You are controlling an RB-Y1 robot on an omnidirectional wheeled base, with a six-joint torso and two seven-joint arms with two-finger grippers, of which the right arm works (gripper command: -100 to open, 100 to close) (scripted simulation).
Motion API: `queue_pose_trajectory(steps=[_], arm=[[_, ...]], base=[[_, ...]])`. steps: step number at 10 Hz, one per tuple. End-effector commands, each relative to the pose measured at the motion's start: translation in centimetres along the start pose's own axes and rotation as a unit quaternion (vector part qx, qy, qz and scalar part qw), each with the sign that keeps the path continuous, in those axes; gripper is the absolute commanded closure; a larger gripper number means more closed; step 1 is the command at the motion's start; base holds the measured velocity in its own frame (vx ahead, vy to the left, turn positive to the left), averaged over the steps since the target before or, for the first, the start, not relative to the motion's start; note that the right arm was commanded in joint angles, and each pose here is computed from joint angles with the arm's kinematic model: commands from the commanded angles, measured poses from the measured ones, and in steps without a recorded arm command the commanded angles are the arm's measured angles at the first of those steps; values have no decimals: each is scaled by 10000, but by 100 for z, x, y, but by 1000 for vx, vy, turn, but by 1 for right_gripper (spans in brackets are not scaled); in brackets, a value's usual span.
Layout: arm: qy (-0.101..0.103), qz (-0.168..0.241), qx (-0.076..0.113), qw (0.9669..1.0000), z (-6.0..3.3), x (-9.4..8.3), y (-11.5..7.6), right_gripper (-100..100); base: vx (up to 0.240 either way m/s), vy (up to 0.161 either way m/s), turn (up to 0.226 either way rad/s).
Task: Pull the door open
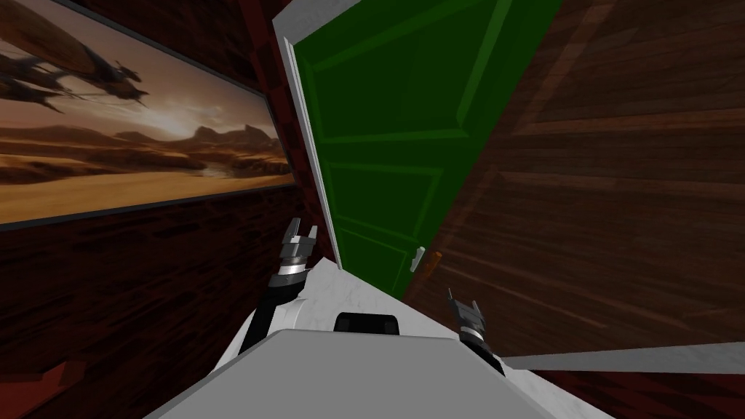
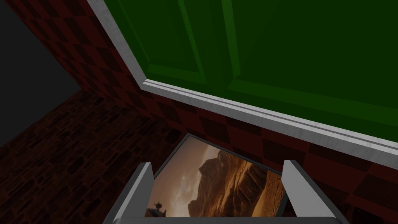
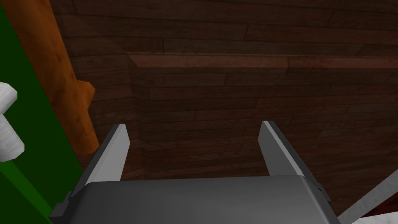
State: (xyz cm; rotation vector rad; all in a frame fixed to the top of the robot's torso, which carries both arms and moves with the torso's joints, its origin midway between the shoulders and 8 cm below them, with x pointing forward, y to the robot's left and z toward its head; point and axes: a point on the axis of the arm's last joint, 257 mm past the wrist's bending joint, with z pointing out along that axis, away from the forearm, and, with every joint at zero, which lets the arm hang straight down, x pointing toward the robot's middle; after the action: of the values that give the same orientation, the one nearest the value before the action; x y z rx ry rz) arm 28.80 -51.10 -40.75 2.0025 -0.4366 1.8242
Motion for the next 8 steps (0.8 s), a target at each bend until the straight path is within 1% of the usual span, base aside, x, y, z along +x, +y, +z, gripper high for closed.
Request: queue_pose_trajectory(steps=[1,3,4,5,6,7,8], arm=[[100,118,122,9998,93,73,-202,-100],[215,250,268,9991,176,168,-433,-100],[273,316,341,9985,215,219,-548,-100],[273,316,341,9985,215,219,-548,-100],[174,265,288,9991,115,125,-450,-100],[174,265,288,9991,115,125,-450,100],[174,265,288,9991,115,125,-450,100]], base=[[162,10,101],[218,35,149],[176,41,-28],[105,31,64],[36,11,36],[-7,0,-32],[-11,14,29]])
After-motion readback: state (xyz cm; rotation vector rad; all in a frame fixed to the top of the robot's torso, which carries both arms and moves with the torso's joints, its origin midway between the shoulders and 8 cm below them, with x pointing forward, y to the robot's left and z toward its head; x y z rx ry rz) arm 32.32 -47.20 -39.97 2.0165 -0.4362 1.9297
